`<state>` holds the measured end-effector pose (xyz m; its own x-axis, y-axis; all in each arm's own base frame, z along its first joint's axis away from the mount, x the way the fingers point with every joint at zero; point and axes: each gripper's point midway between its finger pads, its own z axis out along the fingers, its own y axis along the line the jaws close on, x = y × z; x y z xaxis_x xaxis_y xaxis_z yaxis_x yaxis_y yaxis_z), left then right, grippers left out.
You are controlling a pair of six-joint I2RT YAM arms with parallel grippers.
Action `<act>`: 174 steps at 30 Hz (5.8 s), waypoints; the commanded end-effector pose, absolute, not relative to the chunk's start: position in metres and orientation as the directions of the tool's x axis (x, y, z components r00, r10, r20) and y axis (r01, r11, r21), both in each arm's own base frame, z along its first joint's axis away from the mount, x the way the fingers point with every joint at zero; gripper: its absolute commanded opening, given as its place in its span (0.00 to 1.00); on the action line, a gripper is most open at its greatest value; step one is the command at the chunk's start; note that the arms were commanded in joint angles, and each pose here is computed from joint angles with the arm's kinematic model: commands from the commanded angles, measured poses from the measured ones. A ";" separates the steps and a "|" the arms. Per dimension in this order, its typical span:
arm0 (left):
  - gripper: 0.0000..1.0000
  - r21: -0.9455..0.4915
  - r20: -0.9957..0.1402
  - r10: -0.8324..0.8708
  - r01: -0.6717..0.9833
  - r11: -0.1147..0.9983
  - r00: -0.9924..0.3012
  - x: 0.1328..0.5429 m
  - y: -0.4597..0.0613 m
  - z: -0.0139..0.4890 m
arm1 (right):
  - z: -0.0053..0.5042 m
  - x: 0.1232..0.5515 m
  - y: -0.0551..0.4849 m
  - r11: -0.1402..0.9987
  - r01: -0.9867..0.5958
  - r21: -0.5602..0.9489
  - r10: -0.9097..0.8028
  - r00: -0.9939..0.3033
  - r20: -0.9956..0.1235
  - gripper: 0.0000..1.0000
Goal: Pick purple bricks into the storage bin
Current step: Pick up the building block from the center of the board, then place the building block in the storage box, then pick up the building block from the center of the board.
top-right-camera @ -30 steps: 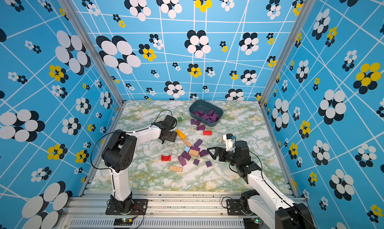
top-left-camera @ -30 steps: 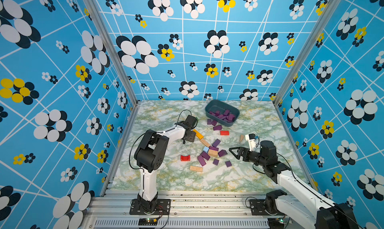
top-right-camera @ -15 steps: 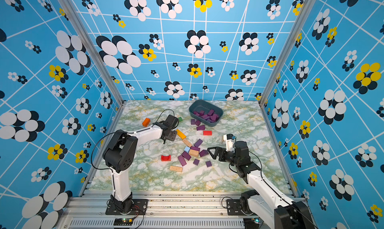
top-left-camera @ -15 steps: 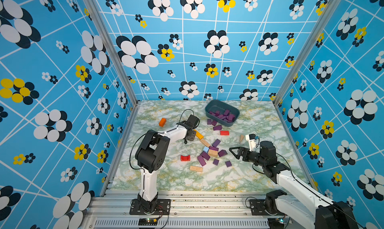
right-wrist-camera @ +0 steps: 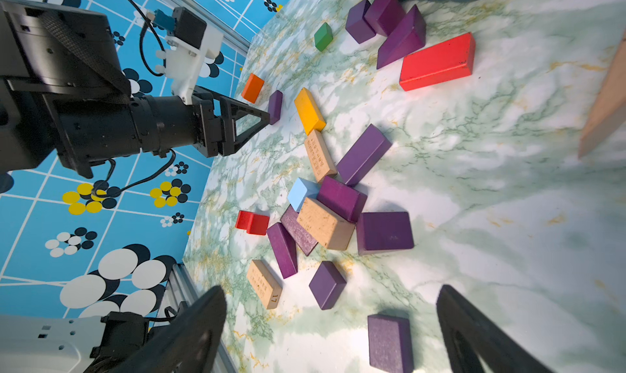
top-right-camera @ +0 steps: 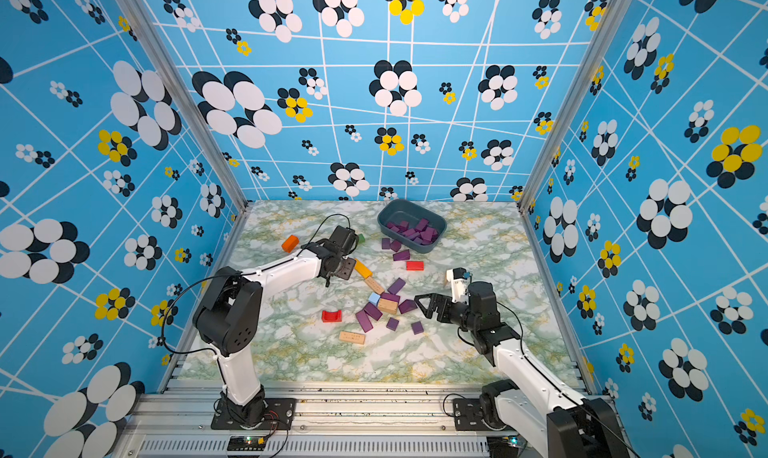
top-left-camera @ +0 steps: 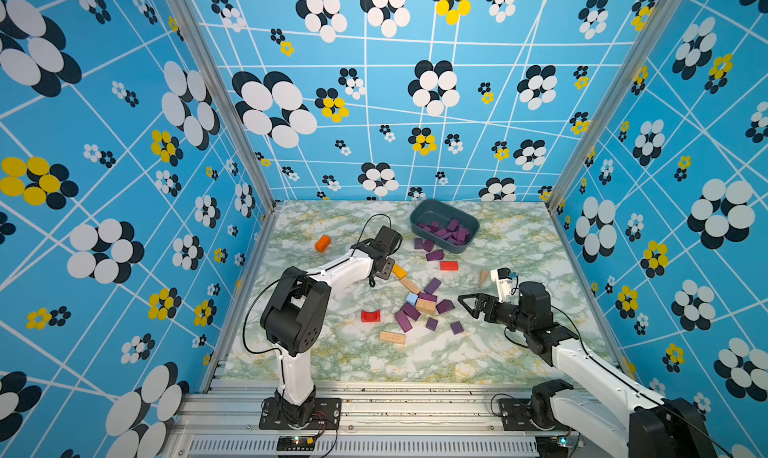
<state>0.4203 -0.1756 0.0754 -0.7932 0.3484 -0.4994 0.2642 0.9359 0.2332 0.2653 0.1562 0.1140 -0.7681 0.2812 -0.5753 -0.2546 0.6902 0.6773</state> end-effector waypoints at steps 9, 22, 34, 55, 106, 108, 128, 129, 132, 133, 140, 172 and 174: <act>0.64 0.198 -0.439 0.217 0.142 0.970 -0.872 0.441 -0.150 0.046 | 0.108 0.266 0.155 0.700 -0.249 0.669 0.281 -0.766 -0.579 0.99; 0.63 0.172 -0.421 0.095 0.024 0.985 -0.902 0.454 -0.127 0.026 | 0.112 0.265 0.160 0.671 -0.277 0.688 0.283 -0.762 -0.582 0.99; 0.40 0.145 -0.421 0.095 0.037 0.989 -0.902 0.468 -0.129 0.009 | 0.107 0.266 0.157 0.687 -0.253 0.681 0.291 -0.763 -0.577 0.99; 0.25 0.102 -0.746 0.350 0.422 0.901 -0.567 0.467 -0.272 0.149 | 0.113 0.269 0.143 0.725 -0.258 0.638 0.334 -0.678 -0.654 0.99; 0.99 0.110 -0.986 0.161 0.537 0.837 -0.049 0.497 -0.390 0.256 | 0.096 0.272 0.126 0.797 -0.231 0.559 0.316 -0.628 -0.711 0.99; 0.99 0.117 -0.983 0.175 0.527 0.842 -0.061 0.478 -0.376 0.259 | 0.095 0.271 0.125 0.805 -0.239 0.543 0.299 -0.627 -0.720 0.99; 0.99 0.157 -0.934 0.311 0.579 0.800 -0.178 0.291 -0.237 0.202 | 0.105 0.297 0.187 0.927 -0.259 0.270 -0.057 -0.810 -0.583 0.67; 0.99 0.169 -0.930 0.326 0.584 0.794 -0.173 0.285 -0.232 0.199 | 0.103 0.301 0.192 0.929 -0.247 0.276 -0.049 -0.821 -0.569 0.66; 0.99 0.195 -0.940 0.316 0.552 0.811 -0.132 0.272 -0.216 0.195 | 0.095 0.313 0.203 0.942 -0.190 0.276 -0.020 -0.853 -0.522 0.62; 1.00 0.185 -0.950 0.291 0.544 0.818 -0.116 0.269 -0.212 0.196 | 0.093 0.317 0.204 0.949 -0.170 0.266 -0.013 -0.864 -0.504 0.61; 1.00 0.086 -0.983 0.157 0.510 0.856 -0.096 0.258 -0.197 0.194 | 0.065 0.333 0.215 0.989 -0.113 0.099 -0.071 -0.932 -0.356 0.56; 1.00 0.019 -0.985 0.082 0.384 0.923 -0.149 0.265 -0.174 0.178 | 0.021 0.378 0.240 0.994 0.070 0.087 0.094 -0.945 -0.314 0.45; 1.00 0.020 -0.985 0.084 0.382 0.924 -0.153 0.266 -0.174 0.177 | 0.019 0.379 0.241 0.994 0.070 0.083 0.093 -0.945 -0.312 0.45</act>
<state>0.2638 -0.1760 0.1764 -0.1577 0.1056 -0.9818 0.4018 0.9151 0.0339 0.3803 0.2427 0.0256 -0.9398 0.0927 -0.3290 0.0565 0.9914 0.1180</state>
